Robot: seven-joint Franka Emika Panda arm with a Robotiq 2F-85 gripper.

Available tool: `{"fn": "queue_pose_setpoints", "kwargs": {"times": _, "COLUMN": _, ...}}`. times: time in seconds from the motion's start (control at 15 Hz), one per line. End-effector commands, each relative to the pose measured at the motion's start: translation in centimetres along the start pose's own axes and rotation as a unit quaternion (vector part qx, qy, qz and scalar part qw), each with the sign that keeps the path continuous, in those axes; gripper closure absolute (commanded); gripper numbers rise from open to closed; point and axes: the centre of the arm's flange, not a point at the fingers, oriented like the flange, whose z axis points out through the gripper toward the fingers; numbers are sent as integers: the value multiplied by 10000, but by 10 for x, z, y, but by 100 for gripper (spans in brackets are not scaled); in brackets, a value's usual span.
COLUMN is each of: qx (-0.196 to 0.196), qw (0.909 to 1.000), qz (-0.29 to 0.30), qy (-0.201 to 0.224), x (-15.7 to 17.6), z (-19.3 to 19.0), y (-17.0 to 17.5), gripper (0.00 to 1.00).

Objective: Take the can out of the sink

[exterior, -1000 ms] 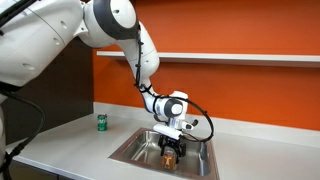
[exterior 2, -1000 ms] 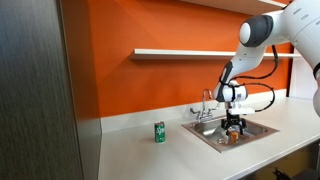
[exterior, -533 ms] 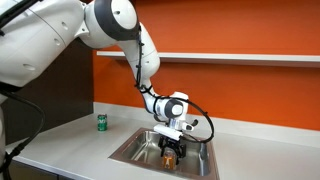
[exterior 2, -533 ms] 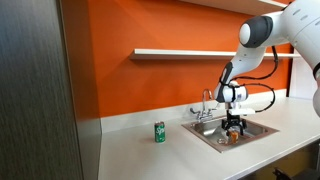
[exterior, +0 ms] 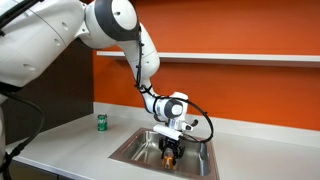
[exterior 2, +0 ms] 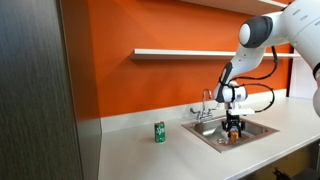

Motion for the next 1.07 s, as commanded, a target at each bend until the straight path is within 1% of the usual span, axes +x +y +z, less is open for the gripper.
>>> {"fn": "queue_pose_setpoints", "kwargs": {"times": 0.0, "qx": 12, "qw": 9999, "qz": -68, "qy": -94, "x": 7, "z": -3, "y": 3, "gripper": 58}}
{"fn": "queue_pose_setpoints", "kwargs": {"times": 0.07, "qx": 11, "qw": 9999, "qz": -64, "qy": -98, "x": 7, "z": -3, "y": 3, "gripper": 62}}
{"fn": "queue_pose_setpoints", "kwargs": {"times": 0.47, "qx": 5, "qw": 9999, "qz": -54, "qy": -95, "x": 5, "z": -8, "y": 0, "gripper": 62}}
{"fn": "queue_pose_setpoints", "kwargs": {"times": 1.0, "qx": -39, "qw": 9999, "qz": -2, "qy": 115, "x": -5, "z": -43, "y": 2, "gripper": 62}}
